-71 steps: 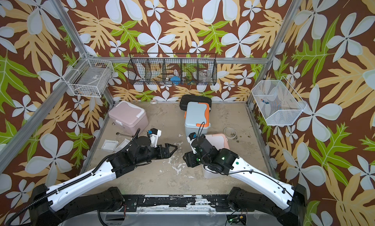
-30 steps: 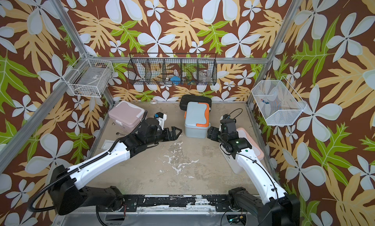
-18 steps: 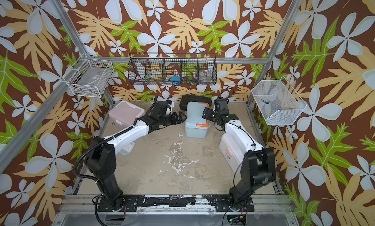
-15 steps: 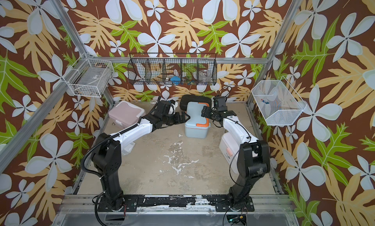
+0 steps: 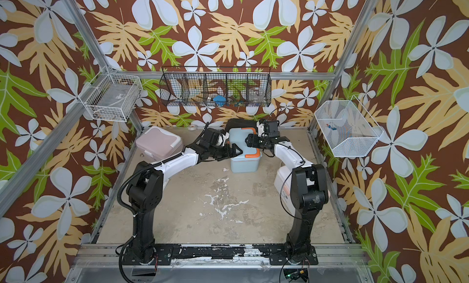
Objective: Open first aid kits and take out gauze
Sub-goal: Move the first aid kit to the center of the board.
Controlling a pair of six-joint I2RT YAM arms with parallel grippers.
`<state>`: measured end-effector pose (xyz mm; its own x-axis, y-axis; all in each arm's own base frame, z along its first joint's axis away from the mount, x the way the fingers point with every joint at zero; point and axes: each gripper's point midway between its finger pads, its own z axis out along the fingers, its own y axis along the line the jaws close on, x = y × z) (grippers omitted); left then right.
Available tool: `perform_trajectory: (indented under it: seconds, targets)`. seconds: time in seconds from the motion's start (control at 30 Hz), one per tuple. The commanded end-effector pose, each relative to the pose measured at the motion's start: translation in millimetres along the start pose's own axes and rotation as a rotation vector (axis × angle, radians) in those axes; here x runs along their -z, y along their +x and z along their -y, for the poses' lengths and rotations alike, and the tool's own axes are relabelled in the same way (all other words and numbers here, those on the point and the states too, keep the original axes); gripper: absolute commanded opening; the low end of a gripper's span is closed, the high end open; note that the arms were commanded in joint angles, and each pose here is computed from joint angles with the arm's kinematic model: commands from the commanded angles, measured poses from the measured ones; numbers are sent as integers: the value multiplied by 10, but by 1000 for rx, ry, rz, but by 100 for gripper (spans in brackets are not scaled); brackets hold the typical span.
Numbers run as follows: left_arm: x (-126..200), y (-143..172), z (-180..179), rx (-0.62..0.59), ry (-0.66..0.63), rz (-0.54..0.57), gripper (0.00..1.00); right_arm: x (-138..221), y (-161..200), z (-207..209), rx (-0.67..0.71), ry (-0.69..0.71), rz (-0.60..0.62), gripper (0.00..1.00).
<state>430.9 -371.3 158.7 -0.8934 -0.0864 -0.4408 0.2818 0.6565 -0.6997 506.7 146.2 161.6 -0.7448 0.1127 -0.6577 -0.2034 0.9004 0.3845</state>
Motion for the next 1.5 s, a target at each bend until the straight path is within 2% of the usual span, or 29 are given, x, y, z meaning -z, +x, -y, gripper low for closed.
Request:
perform_trajectory:
  seconds: [0.0,0.33,0.6,0.8,0.97,1.17,1.3,1.47]
  targets:
    - [41,46,188,-20,57,3,96,34,274,-184,4,-54,-89,80]
    - [492,453,197,-6,53,26,95,470,786,-559,12,-75,-127,80]
    - [955,1102,125,30,60,11,95,973,1613,-840,38,-125,-179,81]
    - [1273,1469,138,56,91,14,95,1316,1937,-879,28,-129,-181,82]
    - [1498,1519,-29,48,18,77,97,1543,1813,-820,13,-87,-97,85]
    - [1587,1247,-106,27,-8,114,98,1560,1462,-832,51,-36,-28,87]
    - [1484,1029,1,-1,12,100,98,1406,1197,-806,40,-48,-27,88]
    - [1253,1049,108,18,79,24,97,1135,994,-771,26,-65,-63,88]
